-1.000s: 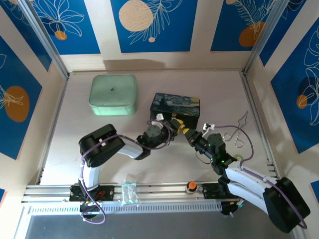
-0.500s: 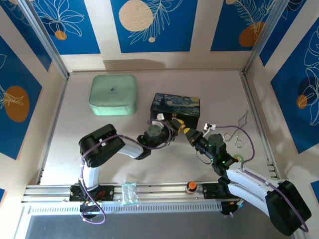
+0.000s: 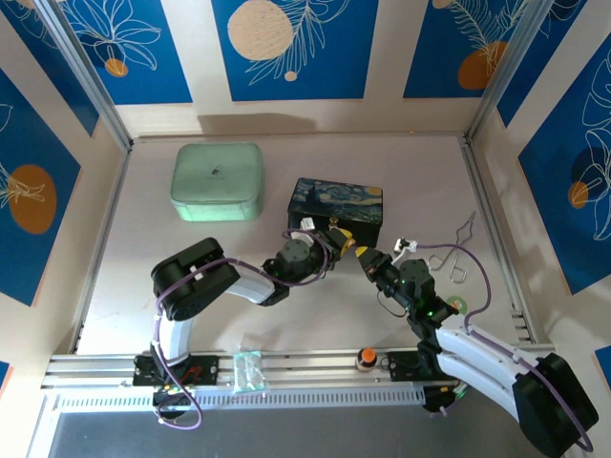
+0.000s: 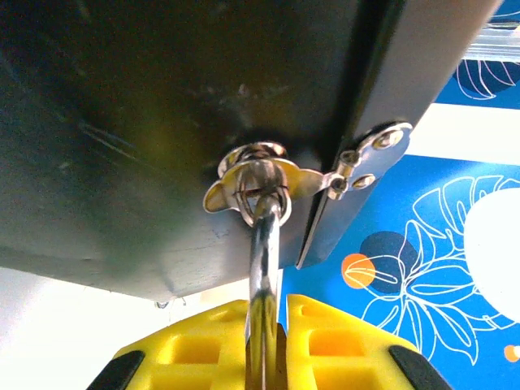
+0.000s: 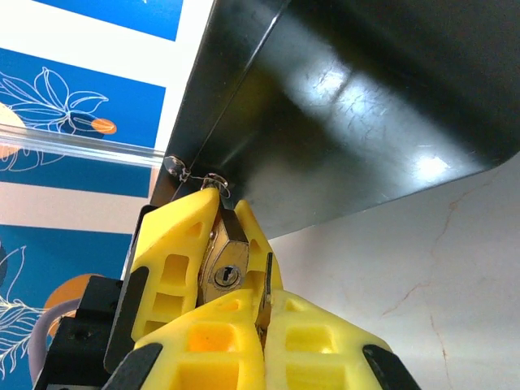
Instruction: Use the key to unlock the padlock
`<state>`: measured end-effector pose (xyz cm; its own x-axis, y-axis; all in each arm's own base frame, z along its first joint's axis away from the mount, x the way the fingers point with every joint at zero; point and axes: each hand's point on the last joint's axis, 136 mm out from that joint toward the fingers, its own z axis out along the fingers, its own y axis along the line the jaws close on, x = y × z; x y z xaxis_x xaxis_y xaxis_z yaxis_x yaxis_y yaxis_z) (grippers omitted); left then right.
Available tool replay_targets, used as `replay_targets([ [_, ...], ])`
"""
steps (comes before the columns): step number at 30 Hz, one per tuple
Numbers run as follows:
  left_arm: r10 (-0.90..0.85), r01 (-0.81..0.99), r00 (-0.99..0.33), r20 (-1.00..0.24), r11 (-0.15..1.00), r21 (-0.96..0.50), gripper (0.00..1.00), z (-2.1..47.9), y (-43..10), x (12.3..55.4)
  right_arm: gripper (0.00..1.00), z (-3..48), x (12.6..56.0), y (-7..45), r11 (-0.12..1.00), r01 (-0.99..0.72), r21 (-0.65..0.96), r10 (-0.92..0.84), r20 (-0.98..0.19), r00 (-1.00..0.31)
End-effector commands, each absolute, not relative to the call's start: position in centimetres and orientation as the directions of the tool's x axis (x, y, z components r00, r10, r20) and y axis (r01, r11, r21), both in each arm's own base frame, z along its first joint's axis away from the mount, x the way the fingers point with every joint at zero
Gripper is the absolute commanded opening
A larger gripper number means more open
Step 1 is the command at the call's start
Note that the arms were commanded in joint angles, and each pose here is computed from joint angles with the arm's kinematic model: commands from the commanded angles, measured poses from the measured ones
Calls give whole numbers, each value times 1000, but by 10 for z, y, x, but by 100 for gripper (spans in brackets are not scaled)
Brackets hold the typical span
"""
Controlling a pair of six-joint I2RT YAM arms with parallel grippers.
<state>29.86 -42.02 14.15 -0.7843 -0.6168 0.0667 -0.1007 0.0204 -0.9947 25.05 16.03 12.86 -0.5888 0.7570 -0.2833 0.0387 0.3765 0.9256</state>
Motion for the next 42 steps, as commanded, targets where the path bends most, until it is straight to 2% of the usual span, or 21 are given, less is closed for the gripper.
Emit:
replay_targets([
  [1,-613,-58,-788,59,-21,-998,0,157,-424,305,0,123,250,156,380,47,924,769,-288,-571],
  [8,-613,-60,-788,56,-15,-998,0,156,-424,305,0,134,256,166,351,-10,936,757,-290,-586],
  [15,-624,-62,-780,44,7,-998,0,149,-421,306,0,136,256,167,375,-18,927,752,-316,-578],
  [25,-615,-50,-788,33,10,-999,0,153,-423,304,0,133,262,178,342,-28,939,748,-290,-597],
  [34,-636,-20,-771,-23,61,-998,0,156,-414,309,0,127,256,164,393,18,920,761,-314,-568],
  [42,-628,-34,-778,7,31,-999,0,153,-417,310,0,137,256,169,373,-36,927,757,-326,-566],
])
